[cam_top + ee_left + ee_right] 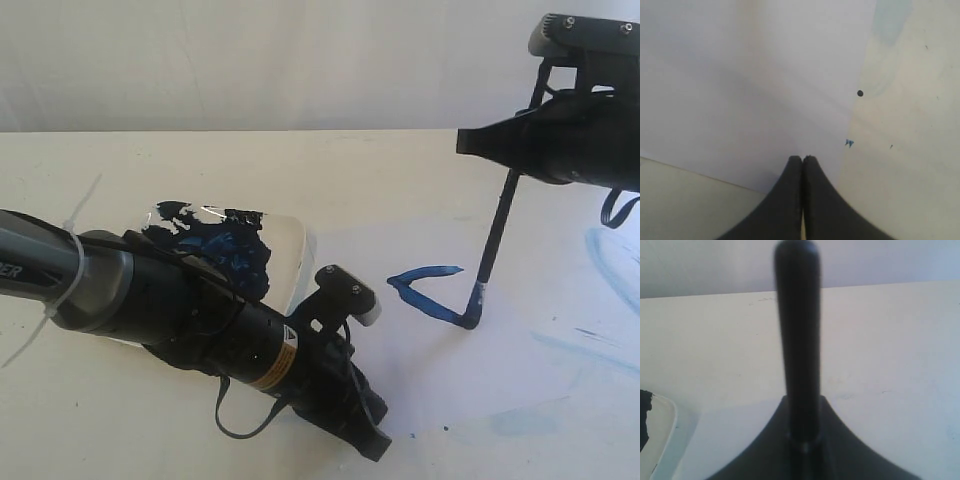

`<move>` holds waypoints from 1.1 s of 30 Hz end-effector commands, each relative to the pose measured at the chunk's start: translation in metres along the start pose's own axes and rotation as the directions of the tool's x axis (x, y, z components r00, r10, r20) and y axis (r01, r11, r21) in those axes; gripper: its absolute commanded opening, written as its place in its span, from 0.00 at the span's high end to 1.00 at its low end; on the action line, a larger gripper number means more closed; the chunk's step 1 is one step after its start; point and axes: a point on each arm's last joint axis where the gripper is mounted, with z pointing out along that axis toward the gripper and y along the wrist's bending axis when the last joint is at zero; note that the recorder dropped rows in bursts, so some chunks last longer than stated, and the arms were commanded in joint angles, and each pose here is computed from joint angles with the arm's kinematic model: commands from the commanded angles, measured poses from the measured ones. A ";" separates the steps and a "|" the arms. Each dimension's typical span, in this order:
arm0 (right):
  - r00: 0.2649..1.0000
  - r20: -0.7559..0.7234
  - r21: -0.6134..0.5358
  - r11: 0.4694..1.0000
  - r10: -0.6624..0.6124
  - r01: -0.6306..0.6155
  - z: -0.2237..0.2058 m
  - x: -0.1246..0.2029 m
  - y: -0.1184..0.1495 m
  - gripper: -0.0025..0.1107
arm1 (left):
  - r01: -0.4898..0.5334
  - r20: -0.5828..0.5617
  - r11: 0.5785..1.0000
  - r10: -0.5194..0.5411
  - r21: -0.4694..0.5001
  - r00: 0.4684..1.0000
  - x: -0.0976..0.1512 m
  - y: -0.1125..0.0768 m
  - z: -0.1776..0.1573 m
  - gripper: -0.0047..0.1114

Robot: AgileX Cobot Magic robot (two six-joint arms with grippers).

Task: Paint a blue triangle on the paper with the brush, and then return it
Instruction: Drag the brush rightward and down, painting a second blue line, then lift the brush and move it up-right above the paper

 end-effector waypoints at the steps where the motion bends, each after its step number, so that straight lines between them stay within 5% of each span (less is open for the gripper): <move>1: 1.000 0.009 0.015 1.000 -0.010 0.010 -0.005 -0.001 -0.002 0.98 | 0.000 -0.007 1.000 0.000 -0.012 1.000 0.002 0.002 0.000 0.96; 23: 0.983 0.186 0.038 0.999 -0.011 0.004 -0.049 -0.038 -0.001 0.98 | 0.002 -0.007 1.000 -0.002 -0.012 1.000 0.002 0.002 0.000 0.96; 33: 0.971 0.227 0.135 0.985 0.075 -0.108 -0.050 -0.052 -0.011 0.98 | 0.004 -0.007 1.000 -0.004 -0.012 1.000 0.002 0.002 0.000 0.96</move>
